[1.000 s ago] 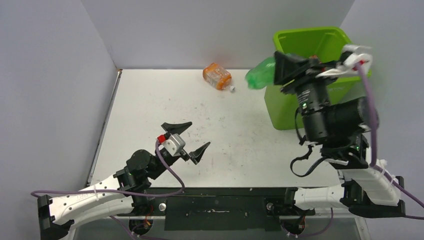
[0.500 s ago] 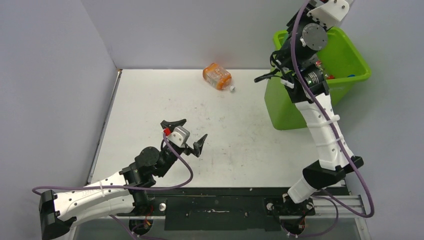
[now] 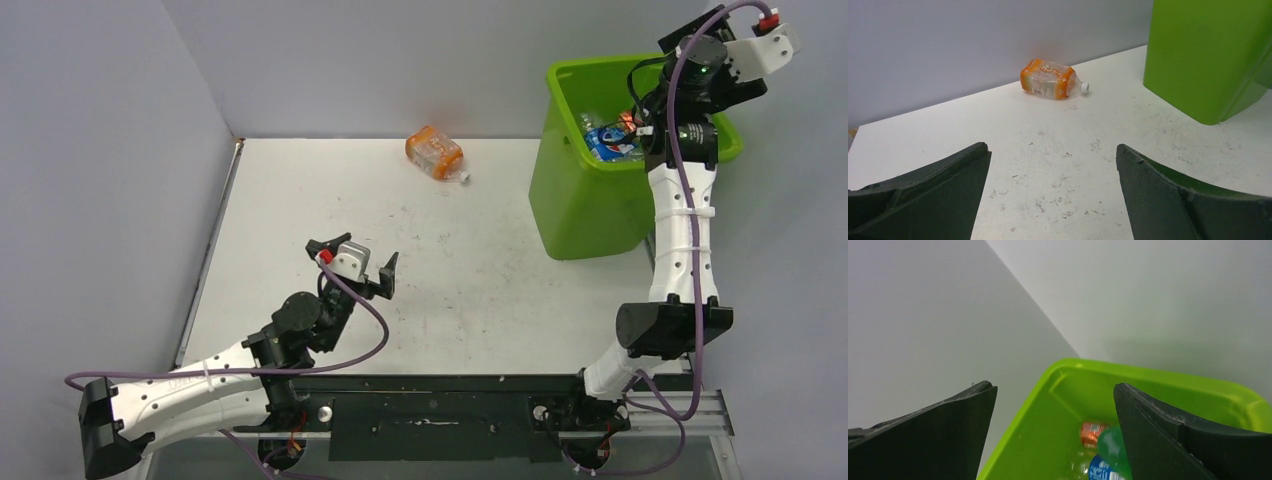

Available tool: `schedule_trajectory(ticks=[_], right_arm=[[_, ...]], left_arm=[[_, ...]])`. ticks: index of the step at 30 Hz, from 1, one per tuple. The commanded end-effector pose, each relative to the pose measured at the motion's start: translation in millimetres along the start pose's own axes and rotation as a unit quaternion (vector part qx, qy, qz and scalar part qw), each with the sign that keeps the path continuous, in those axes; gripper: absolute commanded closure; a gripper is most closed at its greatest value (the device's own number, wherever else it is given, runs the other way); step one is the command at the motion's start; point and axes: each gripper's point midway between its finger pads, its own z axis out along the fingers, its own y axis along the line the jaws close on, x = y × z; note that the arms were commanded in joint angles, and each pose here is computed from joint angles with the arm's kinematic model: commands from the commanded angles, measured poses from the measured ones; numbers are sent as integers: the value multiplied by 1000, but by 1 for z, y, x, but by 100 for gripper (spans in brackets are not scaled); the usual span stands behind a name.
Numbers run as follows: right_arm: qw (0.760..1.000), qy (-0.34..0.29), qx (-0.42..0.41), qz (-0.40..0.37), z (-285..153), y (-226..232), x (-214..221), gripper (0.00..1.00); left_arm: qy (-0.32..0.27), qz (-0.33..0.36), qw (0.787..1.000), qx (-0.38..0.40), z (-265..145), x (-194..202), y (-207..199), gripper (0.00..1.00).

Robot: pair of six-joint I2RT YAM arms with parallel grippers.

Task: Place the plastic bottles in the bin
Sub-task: Place the plastic bottle in the trash bin.

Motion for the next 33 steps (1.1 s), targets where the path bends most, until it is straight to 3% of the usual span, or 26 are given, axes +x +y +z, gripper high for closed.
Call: schedule_trajectory(ticks=[1, 7, 10, 13, 18, 26, 33], right_arm=[[987, 42, -107, 111, -22, 44, -5, 10], [962, 10, -245, 117, -119, 125, -50, 10], [940, 31, -327, 94, -184, 151, -36, 10], [916, 82, -388, 63, -237, 162, 7, 10], [871, 211, -443, 13, -290, 160, 125, 10], [834, 291, -455, -111, -306, 146, 287, 10], [841, 358, -394, -102, -248, 99, 390, 8]], left_arm=[[-19, -12, 999, -35, 4, -12, 11, 4], [-2, -33, 998, -61, 13, -5, 18, 4], [5, -47, 996, -70, 17, 0, 23, 4], [8, -49, 996, -76, 19, 3, 26, 4], [23, -40, 996, -78, 21, 12, 26, 4], [36, -5, 998, -56, 21, 15, 19, 4], [58, 7, 997, -47, 24, 23, 13, 4]])
